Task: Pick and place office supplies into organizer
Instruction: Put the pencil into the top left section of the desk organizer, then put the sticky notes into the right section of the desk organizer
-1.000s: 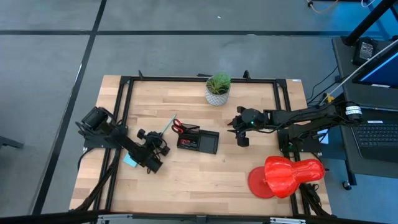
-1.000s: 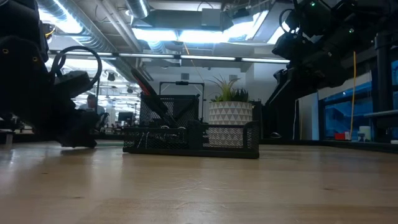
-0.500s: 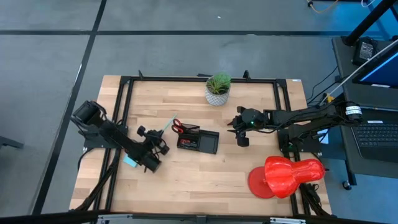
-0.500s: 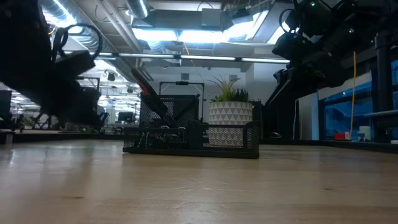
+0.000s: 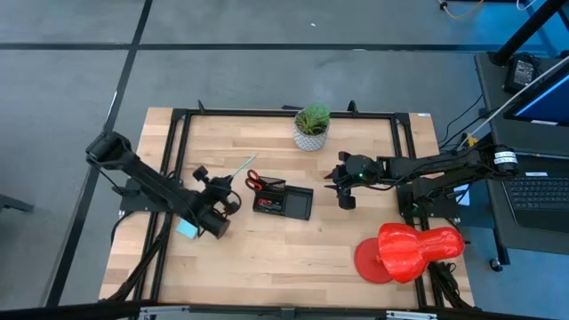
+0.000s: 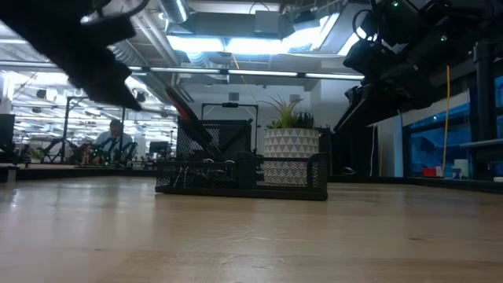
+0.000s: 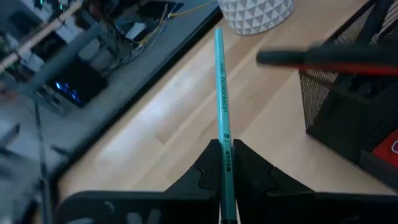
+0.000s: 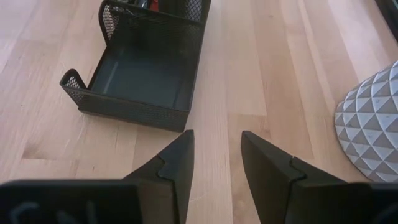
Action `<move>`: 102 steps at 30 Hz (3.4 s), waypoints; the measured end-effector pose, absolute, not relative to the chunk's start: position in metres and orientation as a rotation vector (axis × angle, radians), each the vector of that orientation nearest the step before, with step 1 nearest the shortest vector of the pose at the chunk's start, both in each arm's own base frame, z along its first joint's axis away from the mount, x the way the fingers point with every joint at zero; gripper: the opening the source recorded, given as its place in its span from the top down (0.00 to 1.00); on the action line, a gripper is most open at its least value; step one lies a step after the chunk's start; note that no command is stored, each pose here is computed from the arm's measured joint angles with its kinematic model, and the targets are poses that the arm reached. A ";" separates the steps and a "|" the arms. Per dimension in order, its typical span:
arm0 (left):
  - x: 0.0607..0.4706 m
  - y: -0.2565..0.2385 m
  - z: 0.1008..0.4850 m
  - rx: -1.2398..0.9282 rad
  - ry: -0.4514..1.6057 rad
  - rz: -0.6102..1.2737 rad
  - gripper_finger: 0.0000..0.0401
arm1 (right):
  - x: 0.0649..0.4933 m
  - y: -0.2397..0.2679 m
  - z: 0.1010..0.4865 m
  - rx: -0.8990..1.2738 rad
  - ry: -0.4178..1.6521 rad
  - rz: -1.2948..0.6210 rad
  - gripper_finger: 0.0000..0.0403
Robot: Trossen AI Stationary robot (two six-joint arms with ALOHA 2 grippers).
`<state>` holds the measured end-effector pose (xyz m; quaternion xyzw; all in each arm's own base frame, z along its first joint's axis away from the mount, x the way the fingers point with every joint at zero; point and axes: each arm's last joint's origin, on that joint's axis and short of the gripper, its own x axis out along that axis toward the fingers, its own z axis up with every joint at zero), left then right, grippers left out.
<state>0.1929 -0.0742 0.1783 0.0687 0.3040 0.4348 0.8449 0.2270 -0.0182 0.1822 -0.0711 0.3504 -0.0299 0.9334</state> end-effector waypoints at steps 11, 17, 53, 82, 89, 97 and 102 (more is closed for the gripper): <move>0.203 -0.063 0.228 0.353 0.763 0.869 0.97 | 0.227 -0.018 0.182 -0.144 0.717 -0.062 0.66; 0.214 -0.062 0.250 0.471 0.828 0.788 0.97 | 0.227 -0.018 0.182 -0.145 0.717 -0.062 0.66; 0.239 -0.026 0.327 0.600 1.161 0.034 0.97 | 0.233 -0.019 0.191 -0.147 0.609 -0.073 0.66; 0.293 -0.019 0.274 0.902 1.326 -0.156 0.97 | 0.235 -0.019 0.194 -0.149 0.574 -0.076 0.66; 0.297 -0.021 0.274 0.857 1.275 -0.190 0.93 | 0.235 -0.019 0.194 -0.150 0.575 -0.075 0.66; 0.301 -0.019 0.276 0.825 1.247 -0.103 0.87 | 0.235 -0.019 0.193 -0.149 0.576 -0.076 0.66; 0.301 -0.019 0.276 0.792 1.247 -0.079 0.81 | 0.235 -0.019 0.193 -0.148 0.580 -0.075 0.66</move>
